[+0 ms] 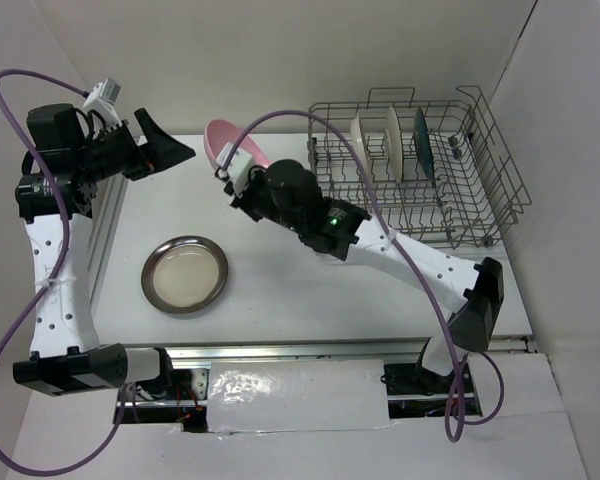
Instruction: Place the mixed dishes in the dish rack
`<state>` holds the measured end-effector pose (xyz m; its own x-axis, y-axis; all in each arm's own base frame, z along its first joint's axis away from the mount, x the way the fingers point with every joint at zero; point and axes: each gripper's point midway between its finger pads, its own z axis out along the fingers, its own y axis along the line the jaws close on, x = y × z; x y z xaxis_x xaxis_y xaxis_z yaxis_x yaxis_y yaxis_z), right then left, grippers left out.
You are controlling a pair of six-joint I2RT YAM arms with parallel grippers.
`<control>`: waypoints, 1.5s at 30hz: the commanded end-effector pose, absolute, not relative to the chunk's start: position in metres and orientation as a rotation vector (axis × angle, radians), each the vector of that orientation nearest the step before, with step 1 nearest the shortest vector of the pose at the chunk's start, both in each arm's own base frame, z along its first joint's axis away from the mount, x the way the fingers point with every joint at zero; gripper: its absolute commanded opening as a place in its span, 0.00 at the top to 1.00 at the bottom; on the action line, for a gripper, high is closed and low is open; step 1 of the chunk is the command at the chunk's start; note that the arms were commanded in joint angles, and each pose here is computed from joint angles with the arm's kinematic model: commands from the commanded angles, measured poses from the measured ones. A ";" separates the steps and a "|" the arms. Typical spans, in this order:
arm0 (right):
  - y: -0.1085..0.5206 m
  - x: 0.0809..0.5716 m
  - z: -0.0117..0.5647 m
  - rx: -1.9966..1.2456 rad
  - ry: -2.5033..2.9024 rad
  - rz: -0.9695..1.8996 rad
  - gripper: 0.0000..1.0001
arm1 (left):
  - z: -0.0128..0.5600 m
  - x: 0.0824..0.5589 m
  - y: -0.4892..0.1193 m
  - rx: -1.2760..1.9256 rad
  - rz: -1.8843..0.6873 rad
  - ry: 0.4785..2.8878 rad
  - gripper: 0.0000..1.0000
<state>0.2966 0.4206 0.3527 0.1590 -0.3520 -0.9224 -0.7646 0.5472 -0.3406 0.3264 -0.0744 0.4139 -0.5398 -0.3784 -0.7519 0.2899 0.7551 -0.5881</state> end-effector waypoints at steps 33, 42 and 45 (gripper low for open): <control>0.241 0.458 0.441 -0.340 1.674 0.647 1.00 | 0.313 0.296 -0.063 -0.221 -0.902 2.075 0.01; 0.230 0.501 0.421 -0.278 1.731 0.704 1.00 | 0.291 0.294 -0.063 -0.249 -0.912 2.115 0.01; 0.233 0.513 0.408 -0.269 1.754 0.758 1.00 | 0.288 0.295 -0.062 -0.251 -0.903 2.118 0.01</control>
